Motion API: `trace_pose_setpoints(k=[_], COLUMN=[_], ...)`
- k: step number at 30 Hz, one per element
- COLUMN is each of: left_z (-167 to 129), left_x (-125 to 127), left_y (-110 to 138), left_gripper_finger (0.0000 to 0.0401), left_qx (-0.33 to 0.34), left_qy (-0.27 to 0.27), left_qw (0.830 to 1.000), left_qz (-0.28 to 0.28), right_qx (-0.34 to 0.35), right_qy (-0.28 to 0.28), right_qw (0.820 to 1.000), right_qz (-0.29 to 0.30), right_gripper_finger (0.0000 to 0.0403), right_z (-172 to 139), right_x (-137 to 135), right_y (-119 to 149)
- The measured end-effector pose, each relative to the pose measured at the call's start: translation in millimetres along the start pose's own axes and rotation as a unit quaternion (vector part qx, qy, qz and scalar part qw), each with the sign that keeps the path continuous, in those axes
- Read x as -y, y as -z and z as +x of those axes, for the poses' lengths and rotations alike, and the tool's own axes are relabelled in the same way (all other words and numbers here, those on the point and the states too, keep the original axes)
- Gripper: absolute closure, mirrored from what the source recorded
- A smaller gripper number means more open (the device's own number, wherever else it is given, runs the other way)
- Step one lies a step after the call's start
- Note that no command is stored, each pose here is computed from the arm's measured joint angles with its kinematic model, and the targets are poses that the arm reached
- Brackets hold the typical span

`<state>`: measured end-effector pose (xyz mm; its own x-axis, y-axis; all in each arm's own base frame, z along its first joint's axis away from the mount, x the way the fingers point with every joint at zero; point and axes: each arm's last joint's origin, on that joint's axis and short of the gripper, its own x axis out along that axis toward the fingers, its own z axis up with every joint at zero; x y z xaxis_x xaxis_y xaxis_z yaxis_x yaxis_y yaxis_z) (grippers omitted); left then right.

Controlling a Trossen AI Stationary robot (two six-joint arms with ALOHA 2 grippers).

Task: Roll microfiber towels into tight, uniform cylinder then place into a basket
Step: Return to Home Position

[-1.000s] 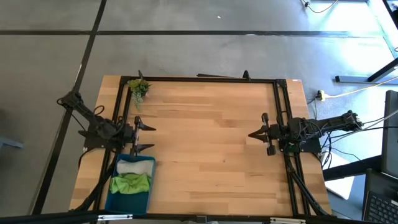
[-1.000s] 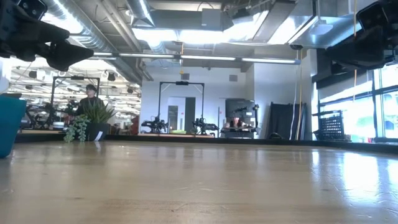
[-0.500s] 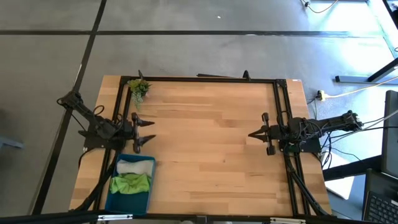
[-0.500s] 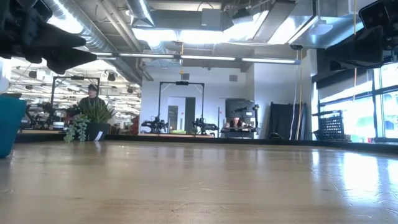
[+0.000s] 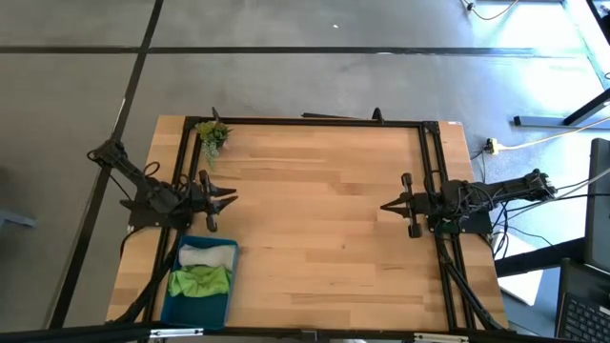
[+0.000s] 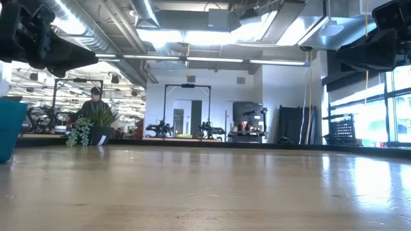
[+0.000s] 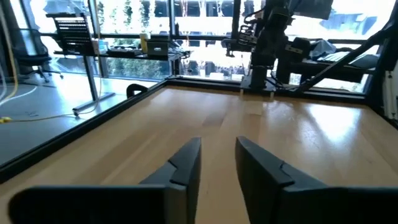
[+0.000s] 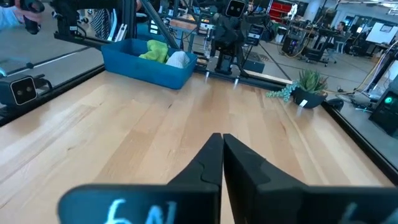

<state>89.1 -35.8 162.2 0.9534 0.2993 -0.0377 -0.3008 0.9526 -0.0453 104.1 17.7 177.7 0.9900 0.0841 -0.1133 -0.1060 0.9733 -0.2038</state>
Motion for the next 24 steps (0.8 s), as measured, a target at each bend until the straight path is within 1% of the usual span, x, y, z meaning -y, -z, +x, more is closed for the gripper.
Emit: trace_pose_setpoints(k=[4,9,12,19,24], left_z=[0.0,0.0,0.0,0.0,0.0], left_x=[-0.4,-0.4,-0.4,-0.4,-0.4], left_y=[0.1,0.1,0.1,0.1,0.0], left_gripper_finger=[0.0358,0.0396,0.0398,0.0376,0.0368], left_qx=[0.0,0.0,0.0,0.0,0.0], left_qy=[-0.007,-0.007,-0.007,-0.006,-0.006], left_qw=[1.0,1.0,1.0,1.0,1.0], left_qz=[0.005,0.005,0.005,0.005,0.005], right_qx=[0.0,0.0,0.0,-0.001,-0.001], right_qy=[-0.001,-0.001,-0.001,-0.001,-0.001], right_qw=[1.0,1.0,1.0,1.0,1.0], right_qz=[0.0,0.0,0.0,0.0,0.0], right_gripper_finger=[0.0387,0.0387,0.0386,0.0386,0.0386], right_z=[0.0,0.0,0.0,0.0,0.0], right_x=[0.0,-0.1,-0.1,-0.1,-0.1], right_y=[0.0,0.0,0.2,0.2,0.3])
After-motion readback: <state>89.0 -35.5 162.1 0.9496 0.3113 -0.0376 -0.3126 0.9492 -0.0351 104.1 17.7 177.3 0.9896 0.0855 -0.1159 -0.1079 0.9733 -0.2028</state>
